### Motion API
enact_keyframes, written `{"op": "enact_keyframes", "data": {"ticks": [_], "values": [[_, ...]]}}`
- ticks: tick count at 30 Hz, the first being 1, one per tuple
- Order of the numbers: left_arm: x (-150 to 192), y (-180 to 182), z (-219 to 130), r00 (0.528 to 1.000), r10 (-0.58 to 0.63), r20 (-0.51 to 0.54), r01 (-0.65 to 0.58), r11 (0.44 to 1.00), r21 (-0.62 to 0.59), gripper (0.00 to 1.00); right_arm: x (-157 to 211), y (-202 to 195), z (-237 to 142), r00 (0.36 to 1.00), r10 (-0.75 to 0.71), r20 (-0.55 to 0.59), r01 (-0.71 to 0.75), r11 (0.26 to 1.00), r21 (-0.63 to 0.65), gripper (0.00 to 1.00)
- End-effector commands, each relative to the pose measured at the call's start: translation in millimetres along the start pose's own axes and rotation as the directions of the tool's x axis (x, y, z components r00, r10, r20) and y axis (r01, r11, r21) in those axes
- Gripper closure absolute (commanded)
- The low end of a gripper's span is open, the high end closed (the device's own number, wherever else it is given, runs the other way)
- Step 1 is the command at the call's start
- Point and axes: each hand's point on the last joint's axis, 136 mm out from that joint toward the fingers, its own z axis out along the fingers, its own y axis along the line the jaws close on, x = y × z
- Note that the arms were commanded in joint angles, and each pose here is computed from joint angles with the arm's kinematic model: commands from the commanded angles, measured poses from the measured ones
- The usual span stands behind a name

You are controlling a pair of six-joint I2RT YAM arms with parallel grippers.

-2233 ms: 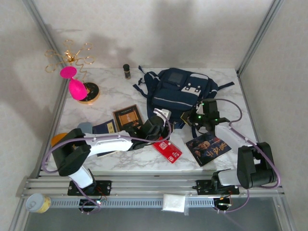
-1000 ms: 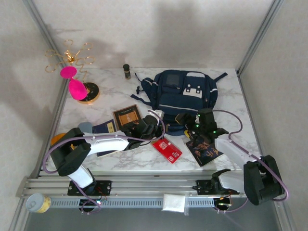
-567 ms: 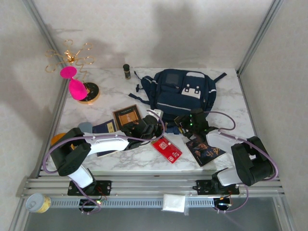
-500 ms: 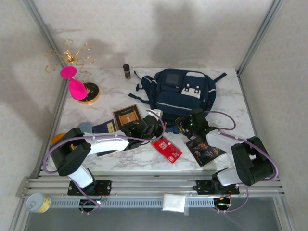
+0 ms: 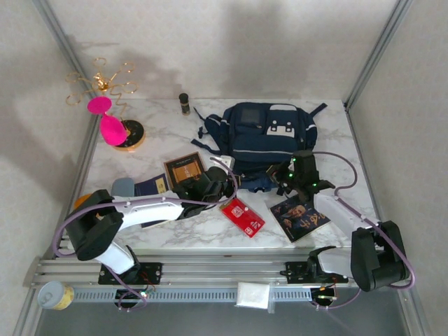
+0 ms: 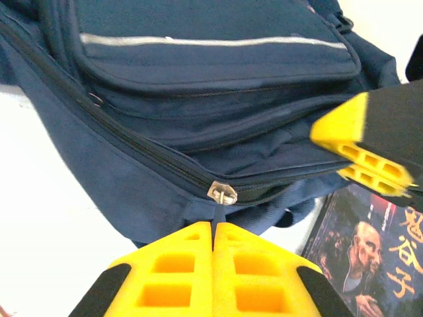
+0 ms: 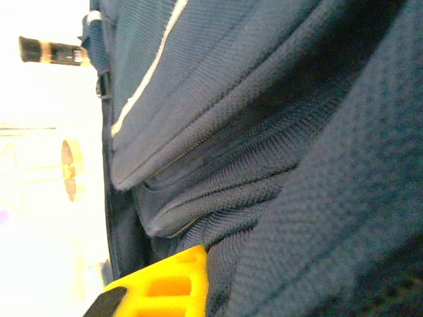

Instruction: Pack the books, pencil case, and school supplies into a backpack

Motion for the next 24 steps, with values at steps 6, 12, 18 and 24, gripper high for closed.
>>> {"op": "enact_keyframes", "data": {"ticks": [6, 12, 18, 24], "values": [[-17, 97, -11, 0.995, -0.068, 0.070, 0.085, 0.961, -0.263, 1.00, -33, 40, -35, 0.989, -0.150, -0.005, 0.149, 0.984, -0.099, 1.00], [-40, 139, 3, 0.987, -0.116, 0.115, 0.147, 0.937, -0.317, 1.00, -41, 59, -49, 0.982, -0.190, -0.021, 0.185, 0.972, -0.143, 1.00], [-63, 165, 26, 0.970, -0.170, 0.177, 0.217, 0.929, -0.299, 1.00, -45, 67, -55, 0.979, -0.202, -0.027, 0.194, 0.963, -0.186, 1.00], [-78, 186, 47, 0.956, -0.204, 0.211, 0.263, 0.915, -0.307, 1.00, -37, 62, -42, 0.975, -0.211, -0.077, 0.190, 0.958, -0.213, 1.00]]}}
